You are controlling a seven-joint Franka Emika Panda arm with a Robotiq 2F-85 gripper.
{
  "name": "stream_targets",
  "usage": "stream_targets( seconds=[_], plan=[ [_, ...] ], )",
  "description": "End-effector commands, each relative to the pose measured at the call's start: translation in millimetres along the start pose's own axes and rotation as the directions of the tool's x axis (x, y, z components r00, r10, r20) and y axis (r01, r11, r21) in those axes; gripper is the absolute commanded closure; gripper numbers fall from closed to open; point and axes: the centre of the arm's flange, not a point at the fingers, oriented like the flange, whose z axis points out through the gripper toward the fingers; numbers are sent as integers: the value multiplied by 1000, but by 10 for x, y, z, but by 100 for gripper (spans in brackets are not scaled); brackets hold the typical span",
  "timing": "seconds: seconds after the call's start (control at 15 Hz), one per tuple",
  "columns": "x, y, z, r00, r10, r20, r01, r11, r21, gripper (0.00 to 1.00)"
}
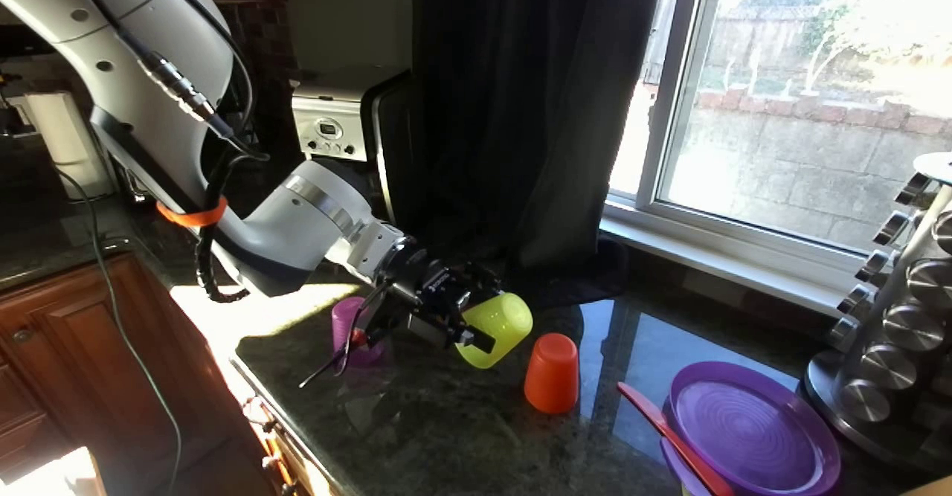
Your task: Place the yellow cup upside down.
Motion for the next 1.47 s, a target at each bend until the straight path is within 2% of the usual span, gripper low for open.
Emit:
stream_targets(
  seconds=[0.0,0.27,0.53,0.93,1.4],
  plan=[
    [17,156,5,1000,-20,13,20,999,-44,51],
    [18,217,137,1000,-14,-12,13,995,-99,51],
    [-42,197,232,999,-31,-41,26,992,-123,51],
    [-187,147,237,996,-52,-77,44,994,-95,51],
    [-283,59,225,982,-53,-184,47,998,-41,51]
  ],
)
